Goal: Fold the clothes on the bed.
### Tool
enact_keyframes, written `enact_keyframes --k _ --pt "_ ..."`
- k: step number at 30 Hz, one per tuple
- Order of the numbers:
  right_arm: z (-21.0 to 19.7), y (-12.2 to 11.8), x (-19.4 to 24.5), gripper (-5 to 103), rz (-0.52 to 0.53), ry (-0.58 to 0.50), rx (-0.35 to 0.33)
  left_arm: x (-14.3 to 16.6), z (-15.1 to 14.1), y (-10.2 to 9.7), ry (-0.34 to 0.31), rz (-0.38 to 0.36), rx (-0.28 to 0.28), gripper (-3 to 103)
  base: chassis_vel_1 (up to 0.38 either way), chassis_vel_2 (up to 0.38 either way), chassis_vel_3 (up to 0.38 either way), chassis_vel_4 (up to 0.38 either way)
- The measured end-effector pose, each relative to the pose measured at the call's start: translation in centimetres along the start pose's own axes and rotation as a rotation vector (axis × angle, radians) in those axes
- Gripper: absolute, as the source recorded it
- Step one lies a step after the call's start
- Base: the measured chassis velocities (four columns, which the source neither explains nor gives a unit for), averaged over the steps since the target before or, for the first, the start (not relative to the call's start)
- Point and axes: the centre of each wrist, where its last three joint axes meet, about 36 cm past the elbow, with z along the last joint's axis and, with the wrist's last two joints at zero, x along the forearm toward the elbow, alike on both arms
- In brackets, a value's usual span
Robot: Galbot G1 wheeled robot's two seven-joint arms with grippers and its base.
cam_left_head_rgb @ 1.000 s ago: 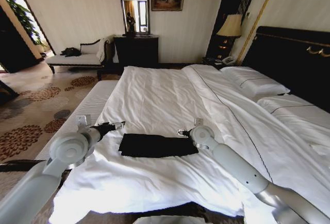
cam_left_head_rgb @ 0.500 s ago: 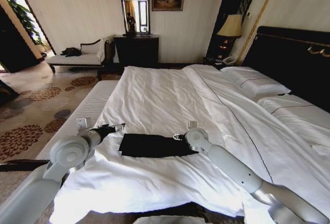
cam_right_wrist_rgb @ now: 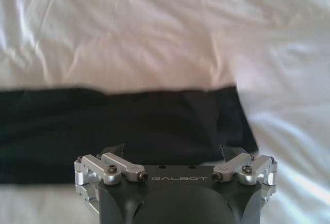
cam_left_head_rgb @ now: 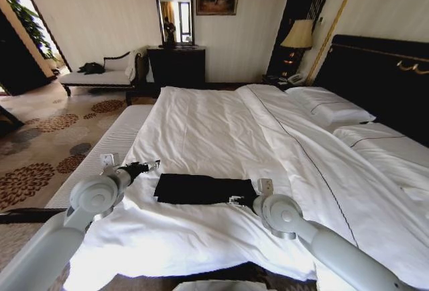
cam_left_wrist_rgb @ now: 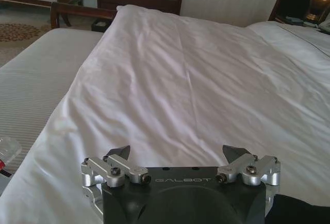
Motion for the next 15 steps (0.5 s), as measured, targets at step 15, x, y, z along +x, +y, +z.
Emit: enact_keyframes --k 15 --pt "-6.0 5.3 -7.0 100 -0.068 -0.022 -0.098 0.8 -0.4 1.0 -0.026 -0.026 0.024 100 0.000 0.000 0.000 0.000"
